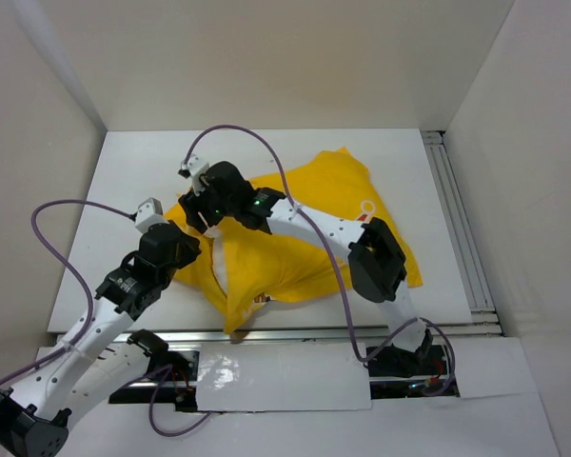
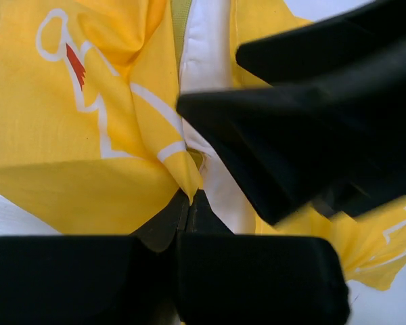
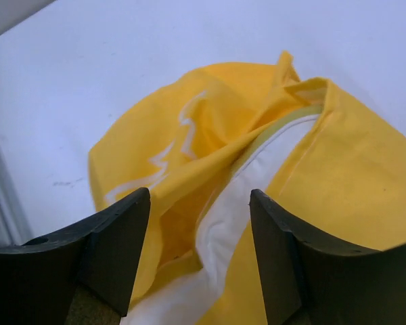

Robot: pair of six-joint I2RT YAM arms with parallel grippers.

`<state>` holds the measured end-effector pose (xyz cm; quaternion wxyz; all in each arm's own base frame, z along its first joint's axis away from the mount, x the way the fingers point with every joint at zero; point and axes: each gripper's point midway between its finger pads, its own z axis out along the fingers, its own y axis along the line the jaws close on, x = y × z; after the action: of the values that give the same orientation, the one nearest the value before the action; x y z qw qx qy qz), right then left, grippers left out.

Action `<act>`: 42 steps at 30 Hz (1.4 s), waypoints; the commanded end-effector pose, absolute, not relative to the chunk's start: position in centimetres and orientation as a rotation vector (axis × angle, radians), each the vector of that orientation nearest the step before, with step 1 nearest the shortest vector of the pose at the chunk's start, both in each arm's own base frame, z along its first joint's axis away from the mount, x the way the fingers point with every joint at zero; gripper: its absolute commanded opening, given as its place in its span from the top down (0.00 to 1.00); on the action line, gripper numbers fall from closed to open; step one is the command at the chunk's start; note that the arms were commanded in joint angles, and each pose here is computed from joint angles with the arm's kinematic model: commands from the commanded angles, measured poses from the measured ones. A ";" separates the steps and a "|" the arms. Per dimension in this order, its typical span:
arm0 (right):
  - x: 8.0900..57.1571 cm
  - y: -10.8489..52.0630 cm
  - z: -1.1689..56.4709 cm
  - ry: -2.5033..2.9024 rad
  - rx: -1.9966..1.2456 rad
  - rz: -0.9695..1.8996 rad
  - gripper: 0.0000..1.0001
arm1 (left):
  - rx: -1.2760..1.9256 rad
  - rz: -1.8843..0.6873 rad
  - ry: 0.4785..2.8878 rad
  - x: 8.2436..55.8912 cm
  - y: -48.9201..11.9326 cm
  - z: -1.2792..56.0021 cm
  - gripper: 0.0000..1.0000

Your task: Put the pillow into the pillowcase

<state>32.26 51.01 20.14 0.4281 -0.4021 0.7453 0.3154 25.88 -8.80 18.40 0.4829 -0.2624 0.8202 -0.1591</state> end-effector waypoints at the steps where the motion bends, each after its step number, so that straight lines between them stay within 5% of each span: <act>1: 36.2 51.9 21.0 1.840 -0.820 0.599 0.32 | -0.655 -0.395 1.894 26.5 -8.0 20.9 1.00; 7: 40.5 46.7 14.1 2.061 -0.522 0.097 0.39 | -0.717 -0.362 1.896 25.7 -7.0 20.8 1.00; 9: 39.7 45.1 10.9 2.129 -0.535 0.064 0.84 | -0.741 -0.330 1.884 25.7 -6.4 20.7 1.00; 10: 40.2 43.9 11.5 2.121 -0.477 0.049 0.98 | -0.745 -0.322 1.879 25.7 -6.2 20.7 1.00; 11: 40.2 41.7 9.5 2.167 -0.441 0.003 1.00 | -0.751 -0.316 1.863 25.7 -5.9 21.5 1.00; 18: 37.0 36.4 10.9 2.200 -0.548 0.204 1.00 | -0.919 -0.130 1.894 27.3 -4.7 20.5 1.00; 23: 31.3 37.5 11.3 2.117 -0.888 0.546 1.00 | -0.943 -0.092 1.843 30.3 -5.0 22.8 1.00; 34: 24.8 42.1 7.5 2.005 -1.164 0.586 1.00 | -0.821 -0.162 1.791 35.0 -7.4 27.4 1.00; 42: 22.3 40.5 19.3 1.756 -0.878 0.741 1.00 | -0.906 -0.049 1.891 36.2 -6.9 22.3 1.00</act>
<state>26.51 39.51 14.78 0.4954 -0.3658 0.7559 0.2224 31.71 -9.08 17.10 0.3968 -0.2951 0.8691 -0.0102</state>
